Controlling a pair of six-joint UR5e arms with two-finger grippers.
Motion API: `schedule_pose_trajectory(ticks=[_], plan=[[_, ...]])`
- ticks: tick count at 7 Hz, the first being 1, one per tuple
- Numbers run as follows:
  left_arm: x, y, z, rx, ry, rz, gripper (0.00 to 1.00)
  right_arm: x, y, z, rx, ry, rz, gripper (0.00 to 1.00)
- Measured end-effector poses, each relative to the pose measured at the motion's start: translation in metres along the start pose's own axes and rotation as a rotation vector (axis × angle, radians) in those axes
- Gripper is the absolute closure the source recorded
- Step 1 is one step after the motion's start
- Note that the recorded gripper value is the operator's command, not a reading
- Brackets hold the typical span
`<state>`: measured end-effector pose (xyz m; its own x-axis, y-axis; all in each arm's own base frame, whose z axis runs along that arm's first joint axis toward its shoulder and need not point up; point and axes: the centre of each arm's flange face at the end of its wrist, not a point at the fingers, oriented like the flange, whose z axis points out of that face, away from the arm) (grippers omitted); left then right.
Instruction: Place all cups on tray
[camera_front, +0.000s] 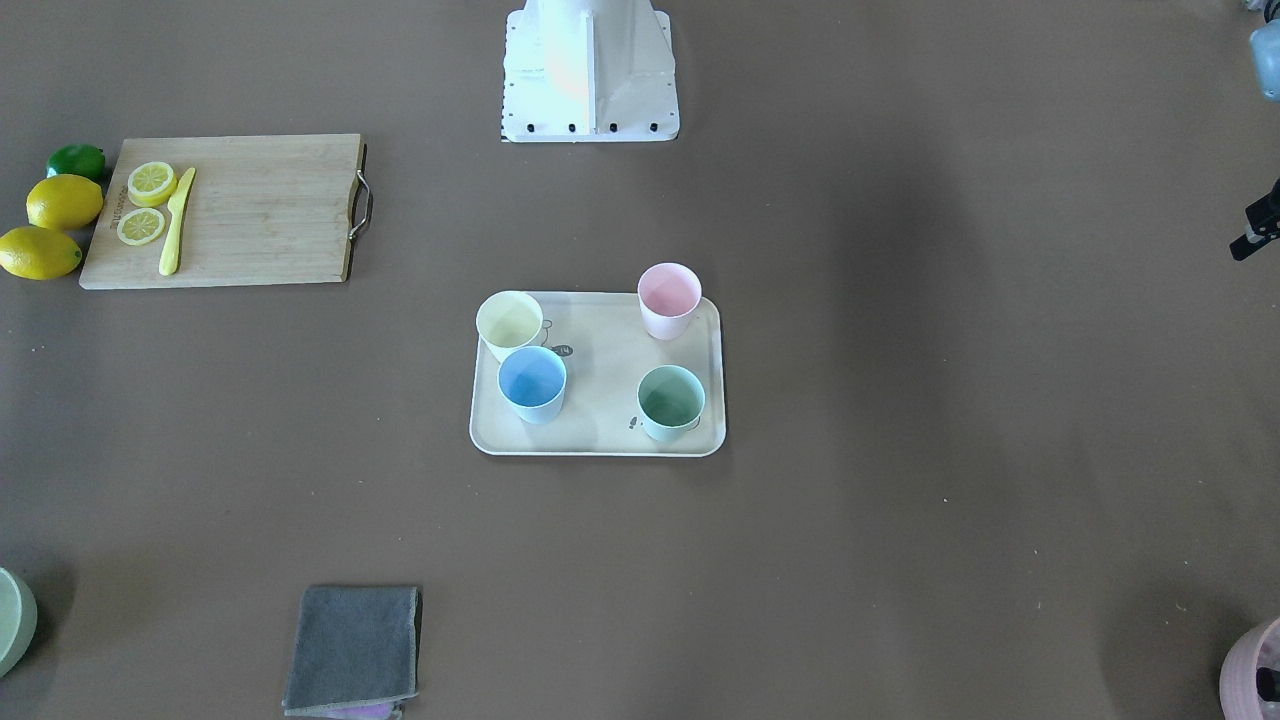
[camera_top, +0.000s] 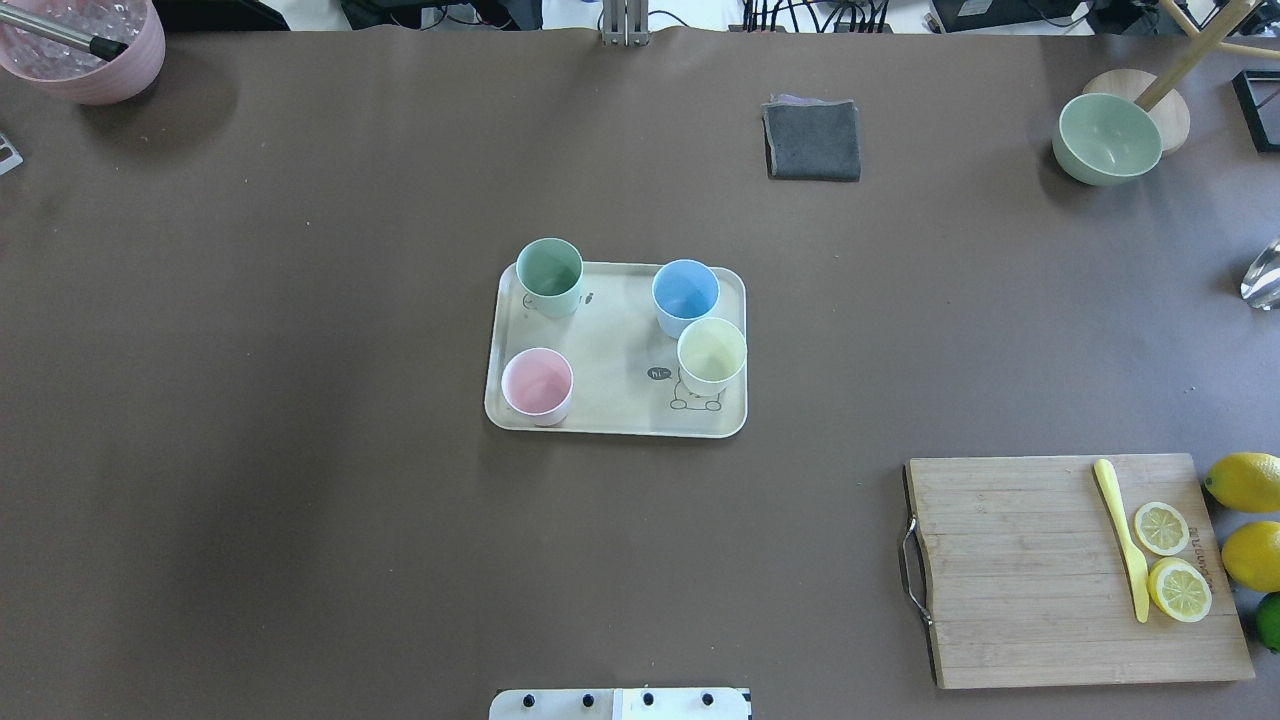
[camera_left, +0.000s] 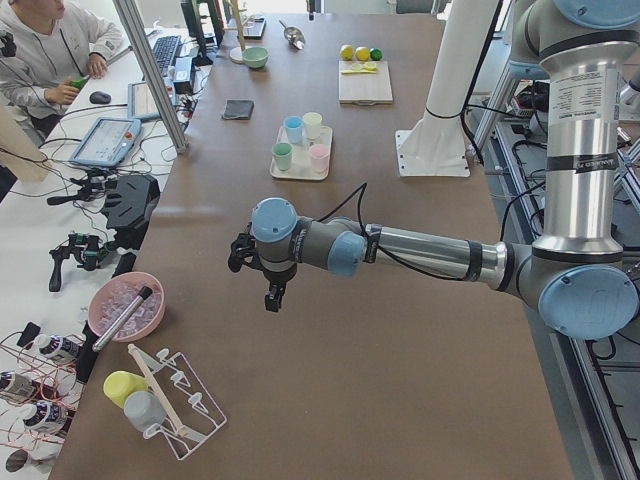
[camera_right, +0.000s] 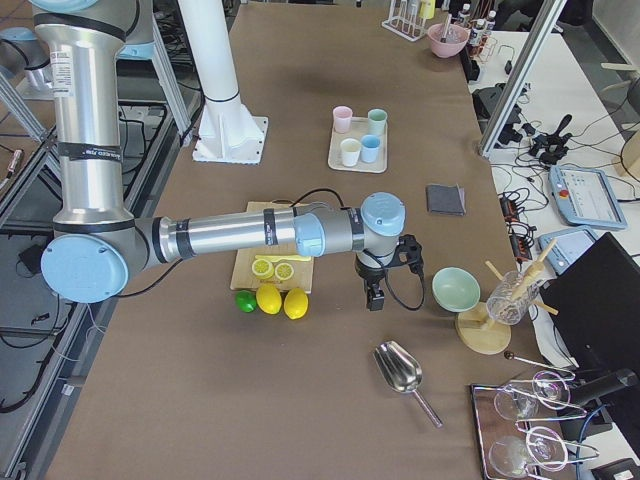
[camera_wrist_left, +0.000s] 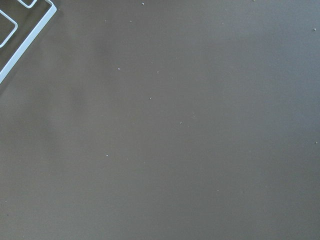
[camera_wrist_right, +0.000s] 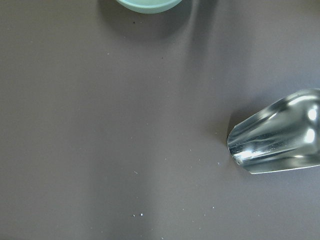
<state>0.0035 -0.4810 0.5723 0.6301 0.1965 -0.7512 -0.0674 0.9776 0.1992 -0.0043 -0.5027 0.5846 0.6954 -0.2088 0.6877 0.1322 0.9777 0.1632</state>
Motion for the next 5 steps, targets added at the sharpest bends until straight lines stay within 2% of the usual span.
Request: schedule_pose_trajectory(ticks=[5], plan=[[-0.0037,0.0041,0.0018,-0.004,-0.002,-0.006,0.01,0.0022,0.0037,0.0004,-0.002,0.000,0.006,0.00]])
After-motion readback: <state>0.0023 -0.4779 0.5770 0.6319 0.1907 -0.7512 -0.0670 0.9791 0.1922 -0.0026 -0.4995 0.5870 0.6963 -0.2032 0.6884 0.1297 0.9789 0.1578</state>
